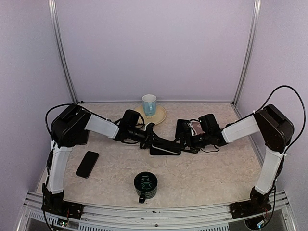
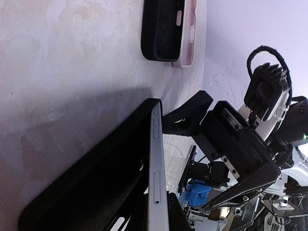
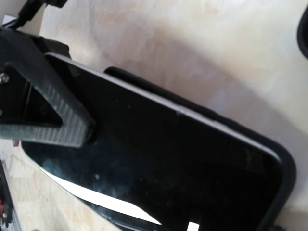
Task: Put the phone into the phone case
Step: Install the phone on the phone case, then press the corner of the phone case at the bottom left corner of the phone case.
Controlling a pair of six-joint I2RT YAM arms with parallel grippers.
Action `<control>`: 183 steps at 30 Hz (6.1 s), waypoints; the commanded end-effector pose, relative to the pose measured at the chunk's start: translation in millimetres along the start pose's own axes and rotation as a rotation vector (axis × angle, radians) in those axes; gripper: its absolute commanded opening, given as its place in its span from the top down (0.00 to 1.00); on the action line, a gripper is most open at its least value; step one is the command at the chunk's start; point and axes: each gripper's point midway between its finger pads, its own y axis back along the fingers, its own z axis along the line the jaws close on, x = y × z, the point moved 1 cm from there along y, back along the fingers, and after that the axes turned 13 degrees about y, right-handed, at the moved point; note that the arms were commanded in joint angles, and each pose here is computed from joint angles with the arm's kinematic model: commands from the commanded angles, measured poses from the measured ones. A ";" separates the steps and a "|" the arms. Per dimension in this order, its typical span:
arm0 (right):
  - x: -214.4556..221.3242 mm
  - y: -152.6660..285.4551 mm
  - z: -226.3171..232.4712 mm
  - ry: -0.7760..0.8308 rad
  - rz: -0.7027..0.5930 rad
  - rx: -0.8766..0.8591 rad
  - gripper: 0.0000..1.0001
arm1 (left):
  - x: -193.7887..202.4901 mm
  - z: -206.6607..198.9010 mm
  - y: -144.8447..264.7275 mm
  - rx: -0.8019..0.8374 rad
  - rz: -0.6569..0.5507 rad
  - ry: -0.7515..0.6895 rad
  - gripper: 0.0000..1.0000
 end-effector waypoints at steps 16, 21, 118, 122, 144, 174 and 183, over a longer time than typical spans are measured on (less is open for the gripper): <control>-3.5 5.1 11.9 0.017 0.022 -0.070 0.00 | 13.6 -22.6 5.1 0.140 0.005 -0.109 1.00; -3.4 6.3 9.0 0.004 0.019 -0.070 0.00 | 14.8 -30.9 8.6 0.169 0.005 -0.124 1.00; -19.0 32.6 56.1 -0.046 -0.147 -0.566 1.00 | 34.3 -49.0 24.4 0.241 0.072 -0.169 0.65; -19.5 35.5 55.9 -0.051 -0.150 -0.569 1.00 | 27.2 -46.6 29.3 0.200 0.037 -0.183 0.60; -28.0 53.4 68.0 0.028 -0.152 -0.593 1.00 | 3.8 -42.8 72.9 0.044 -0.147 -0.258 0.43; -30.3 80.0 100.1 0.313 -0.128 -0.606 1.00 | 76.1 -111.1 72.0 0.292 0.020 -0.486 0.32; -31.3 82.0 101.5 0.336 -0.133 -0.597 1.00 | 83.7 -108.3 64.1 0.296 0.060 -0.486 0.46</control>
